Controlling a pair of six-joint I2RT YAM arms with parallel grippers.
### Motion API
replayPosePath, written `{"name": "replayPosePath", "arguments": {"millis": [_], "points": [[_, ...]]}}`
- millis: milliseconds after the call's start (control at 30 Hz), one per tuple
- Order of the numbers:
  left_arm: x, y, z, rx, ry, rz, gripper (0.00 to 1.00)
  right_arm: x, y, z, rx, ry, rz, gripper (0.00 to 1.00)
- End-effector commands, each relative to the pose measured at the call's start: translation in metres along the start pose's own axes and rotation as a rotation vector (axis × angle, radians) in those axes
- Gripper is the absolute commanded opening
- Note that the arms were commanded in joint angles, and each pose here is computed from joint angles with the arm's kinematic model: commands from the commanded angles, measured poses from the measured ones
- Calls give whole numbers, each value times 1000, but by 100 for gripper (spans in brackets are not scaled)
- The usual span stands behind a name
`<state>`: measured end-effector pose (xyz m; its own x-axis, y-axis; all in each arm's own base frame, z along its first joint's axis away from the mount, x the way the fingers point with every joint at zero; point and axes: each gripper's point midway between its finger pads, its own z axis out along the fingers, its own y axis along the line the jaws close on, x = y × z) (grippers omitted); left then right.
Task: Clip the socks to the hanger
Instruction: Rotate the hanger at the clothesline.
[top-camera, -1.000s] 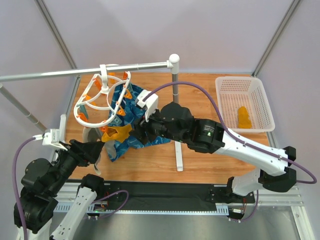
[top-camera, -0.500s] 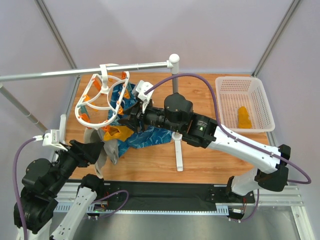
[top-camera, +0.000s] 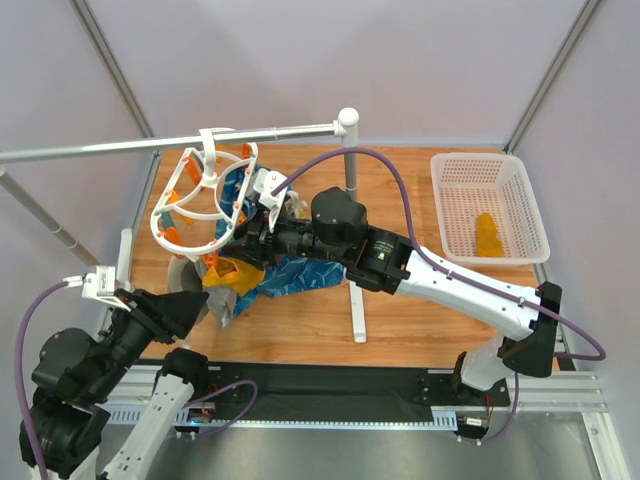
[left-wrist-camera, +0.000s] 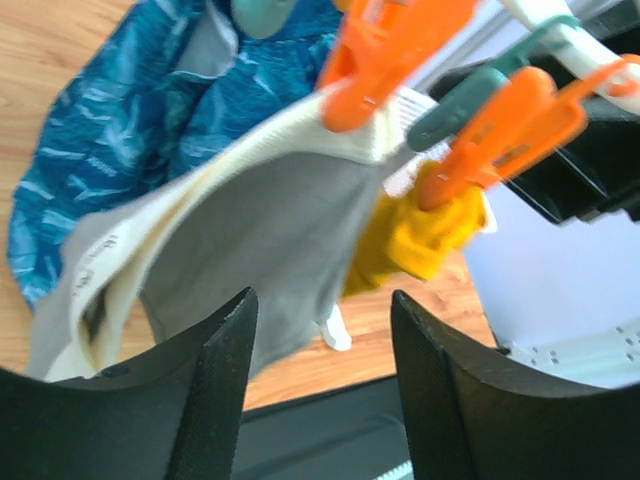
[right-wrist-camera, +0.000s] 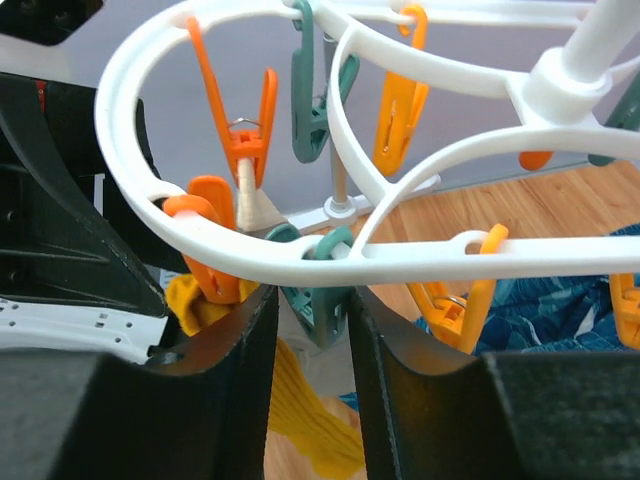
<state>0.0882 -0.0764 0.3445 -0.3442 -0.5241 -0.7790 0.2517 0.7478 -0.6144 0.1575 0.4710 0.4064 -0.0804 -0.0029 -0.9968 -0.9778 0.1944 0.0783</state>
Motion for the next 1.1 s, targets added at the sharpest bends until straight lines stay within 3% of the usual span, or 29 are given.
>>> {"name": "replayPosePath", "arguments": {"millis": [0, 267, 467, 767, 1067], "points": [[-5, -34, -16, 158, -5, -19, 60, -27, 14, -3, -63, -101, -12, 34], [-12, -62, -45, 277, -26, -49, 45, -30, 15, -9, -63, -114, 6, 0], [-21, -87, -51, 390, -25, -113, 44, -32, 7, -15, 1, -92, 40, 0], [-29, -107, 11, 501, 46, -255, 42, -24, 5, -23, 52, 82, 127, 0], [-46, -115, 19, 499, 21, -206, 42, 1, -12, -36, 190, 247, 135, 0]]}}
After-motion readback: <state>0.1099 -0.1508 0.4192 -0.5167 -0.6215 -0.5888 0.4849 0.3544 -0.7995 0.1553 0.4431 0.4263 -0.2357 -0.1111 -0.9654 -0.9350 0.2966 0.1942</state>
